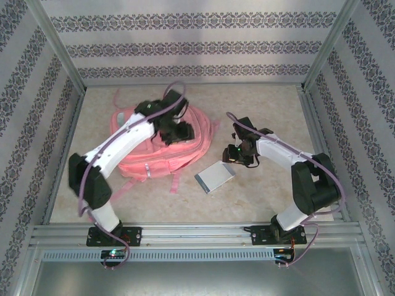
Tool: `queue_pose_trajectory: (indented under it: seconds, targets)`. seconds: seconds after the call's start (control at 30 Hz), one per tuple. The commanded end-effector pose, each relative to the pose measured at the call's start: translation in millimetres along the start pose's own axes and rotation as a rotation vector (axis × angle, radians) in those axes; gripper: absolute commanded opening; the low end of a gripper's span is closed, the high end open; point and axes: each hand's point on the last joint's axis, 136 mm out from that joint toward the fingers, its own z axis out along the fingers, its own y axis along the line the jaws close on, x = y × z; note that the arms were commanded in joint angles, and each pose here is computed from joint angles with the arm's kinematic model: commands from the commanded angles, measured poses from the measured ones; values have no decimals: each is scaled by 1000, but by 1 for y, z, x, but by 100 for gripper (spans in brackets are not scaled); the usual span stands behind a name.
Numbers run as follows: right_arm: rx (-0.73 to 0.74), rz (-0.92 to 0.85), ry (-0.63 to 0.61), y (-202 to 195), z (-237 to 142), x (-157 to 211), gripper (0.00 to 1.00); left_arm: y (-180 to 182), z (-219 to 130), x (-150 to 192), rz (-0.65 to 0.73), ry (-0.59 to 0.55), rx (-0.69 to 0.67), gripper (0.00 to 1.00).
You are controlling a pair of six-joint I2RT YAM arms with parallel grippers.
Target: Pack the student bag
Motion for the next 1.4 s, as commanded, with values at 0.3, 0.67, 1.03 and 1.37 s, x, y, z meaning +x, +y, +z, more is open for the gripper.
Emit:
queue_pose_trajectory:
  seconds: [0.3, 0.67, 1.03, 1.37]
  targets:
    - [-113, -40, 130, 10, 32, 32, 54, 7, 52, 66, -267, -50, 439, 58]
    - [-184, 17, 161, 17, 27, 73, 49, 24, 78, 96, -216, 67, 385, 57]
    - [-149, 32, 142, 0, 27, 86, 46, 34, 98, 96, -79, 106, 259, 53]
    - [-151, 96, 100, -8, 30, 59, 29, 23, 108, 86, 93, 131, 164, 48]
